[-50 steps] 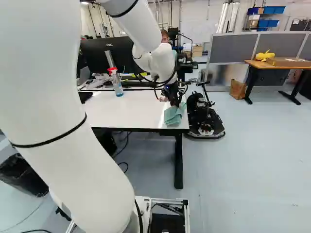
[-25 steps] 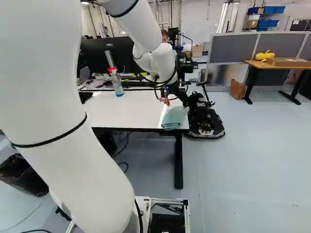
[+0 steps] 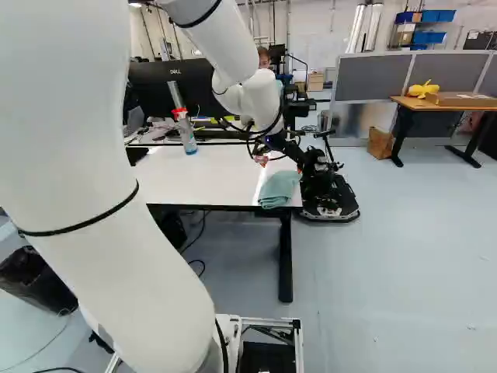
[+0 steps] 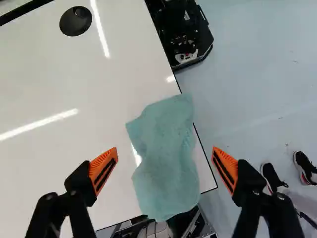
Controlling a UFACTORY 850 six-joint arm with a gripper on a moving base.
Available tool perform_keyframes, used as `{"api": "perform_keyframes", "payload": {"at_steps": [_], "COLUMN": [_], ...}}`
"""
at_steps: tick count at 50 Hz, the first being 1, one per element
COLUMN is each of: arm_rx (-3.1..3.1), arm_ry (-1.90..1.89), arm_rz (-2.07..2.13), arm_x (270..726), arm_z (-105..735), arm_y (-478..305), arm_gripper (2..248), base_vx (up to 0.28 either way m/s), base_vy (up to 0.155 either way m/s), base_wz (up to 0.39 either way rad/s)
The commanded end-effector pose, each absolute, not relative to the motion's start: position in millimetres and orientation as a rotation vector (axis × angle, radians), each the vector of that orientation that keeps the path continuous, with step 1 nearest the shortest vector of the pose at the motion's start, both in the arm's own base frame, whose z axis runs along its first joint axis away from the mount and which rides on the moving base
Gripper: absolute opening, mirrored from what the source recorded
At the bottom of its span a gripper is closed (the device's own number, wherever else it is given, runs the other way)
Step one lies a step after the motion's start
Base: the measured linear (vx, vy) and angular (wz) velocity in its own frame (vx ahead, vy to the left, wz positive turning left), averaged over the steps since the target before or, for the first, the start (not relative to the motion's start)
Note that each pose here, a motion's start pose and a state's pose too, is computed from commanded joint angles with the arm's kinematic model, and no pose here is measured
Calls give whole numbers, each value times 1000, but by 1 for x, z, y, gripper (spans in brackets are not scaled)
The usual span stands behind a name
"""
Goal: Clean the table with the green towel
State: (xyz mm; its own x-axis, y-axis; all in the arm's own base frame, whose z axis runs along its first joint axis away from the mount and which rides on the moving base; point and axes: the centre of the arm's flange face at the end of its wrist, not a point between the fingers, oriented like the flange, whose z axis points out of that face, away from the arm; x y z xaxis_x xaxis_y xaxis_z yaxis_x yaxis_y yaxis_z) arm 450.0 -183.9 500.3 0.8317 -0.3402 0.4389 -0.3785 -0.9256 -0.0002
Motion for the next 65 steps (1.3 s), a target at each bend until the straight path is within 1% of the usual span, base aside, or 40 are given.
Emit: {"api": "perform_keyframes", "payload": {"at_steps": [32,65], "arm_rx": [2915,2882], "arm_ry": [-550,-466], "arm_rz": [721,878], "arm_x": [447,434], "arm_z": [494,473], "arm_y": [-175,-144], "arm_gripper": [247,247], "base_vx": [0,0], "base_vy": [0,0], "base_wz": [0,0]}}
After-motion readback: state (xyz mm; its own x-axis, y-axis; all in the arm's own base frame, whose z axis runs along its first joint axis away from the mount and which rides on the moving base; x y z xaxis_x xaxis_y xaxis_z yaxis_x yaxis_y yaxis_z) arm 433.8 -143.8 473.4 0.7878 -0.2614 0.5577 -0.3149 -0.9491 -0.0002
